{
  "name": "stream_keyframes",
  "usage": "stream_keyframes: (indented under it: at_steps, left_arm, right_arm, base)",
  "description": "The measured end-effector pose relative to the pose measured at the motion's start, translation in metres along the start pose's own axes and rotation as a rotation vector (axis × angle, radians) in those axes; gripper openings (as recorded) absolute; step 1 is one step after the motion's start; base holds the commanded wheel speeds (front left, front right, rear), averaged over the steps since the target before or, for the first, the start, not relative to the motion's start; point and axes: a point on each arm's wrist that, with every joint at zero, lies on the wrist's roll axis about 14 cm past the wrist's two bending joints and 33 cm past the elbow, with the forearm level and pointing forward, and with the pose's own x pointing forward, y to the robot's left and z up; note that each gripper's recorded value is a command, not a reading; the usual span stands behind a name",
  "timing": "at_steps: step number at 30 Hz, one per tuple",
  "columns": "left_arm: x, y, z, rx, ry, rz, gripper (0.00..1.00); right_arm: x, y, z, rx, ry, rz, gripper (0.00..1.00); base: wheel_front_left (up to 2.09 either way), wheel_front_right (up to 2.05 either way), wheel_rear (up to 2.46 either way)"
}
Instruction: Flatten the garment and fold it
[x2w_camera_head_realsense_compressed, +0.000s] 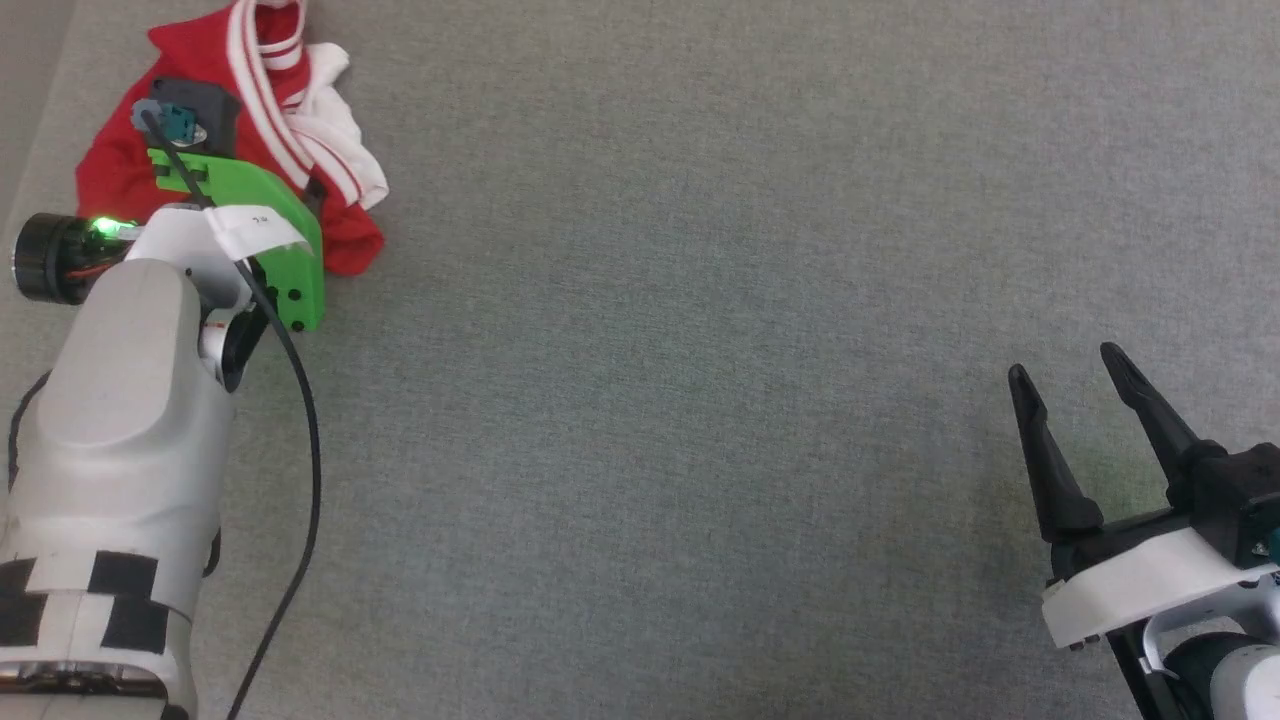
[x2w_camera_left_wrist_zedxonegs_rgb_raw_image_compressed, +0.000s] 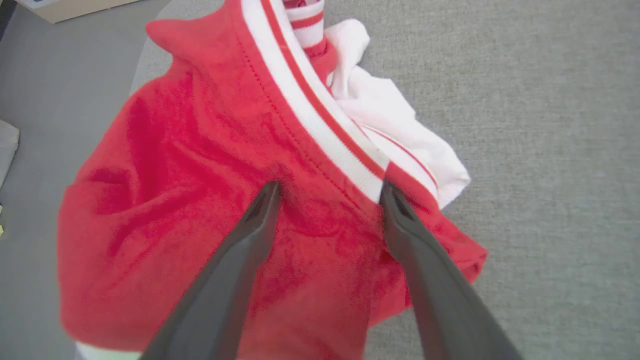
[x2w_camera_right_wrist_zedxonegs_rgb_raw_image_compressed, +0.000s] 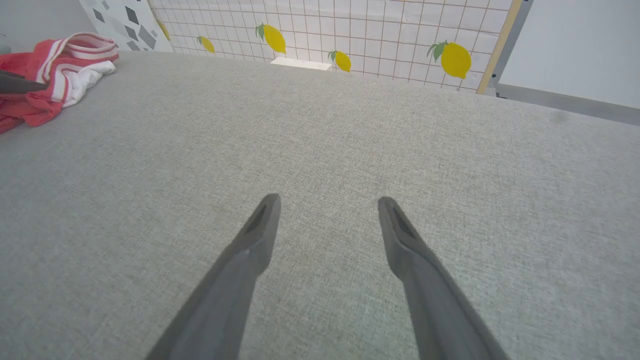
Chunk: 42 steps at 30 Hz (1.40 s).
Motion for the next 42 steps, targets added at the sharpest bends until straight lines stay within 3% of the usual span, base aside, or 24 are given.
stream_keyframes:
  at_steps: [5, 7, 16, 23, 31, 37, 42]
  left_arm:
    - [0.016, 0.002, -0.008, 0.003, 0.062, 0.018, 1.0]
    - [0.02, 0.0, -0.009, 0.005, 0.072, 0.013, 0.0]
    - [0.01, 0.003, 0.008, 0.019, 0.001, 0.004, 0.0]
    - [-0.029, 0.012, 0.072, 0.018, -0.265, 0.006, 0.0]
    - [-0.114, -0.026, 0.161, 0.116, -0.595, -0.143, 0.0]
    - [-0.179, -0.061, 0.195, 0.136, -0.714, -0.297, 0.0]
    - [-0.213, -0.11, 0.21, 0.179, -0.769, -0.451, 0.0]
  right_arm:
    - [0.001, -0.003, -0.009, 0.0, 0.02, -0.006, 1.0]
    - [0.002, -0.004, -0.012, 0.002, 0.027, -0.009, 1.0]
    - [-0.003, -0.003, -0.008, -0.004, 0.021, -0.014, 1.0]
    - [-0.015, 0.003, 0.01, -0.008, -0.017, -0.017, 1.0]
    - [-0.036, 0.016, 0.041, -0.01, -0.097, -0.01, 1.0]
    - [-0.054, 0.015, 0.064, -0.025, -0.163, -0.036, 1.0]
    - [-0.071, -0.002, 0.079, -0.026, -0.215, -0.102, 1.0]
  base:
    - [0.0, 0.0, 0.0]
    - [0.0, 0.0, 0.0]
    - [0.0, 0.0, 0.0]
    - [0.0, 0.0, 0.0]
    - [0.0, 0.0, 0.0]
    - [0.0, 0.0, 0.0]
    - [0.0, 0.0, 0.0]
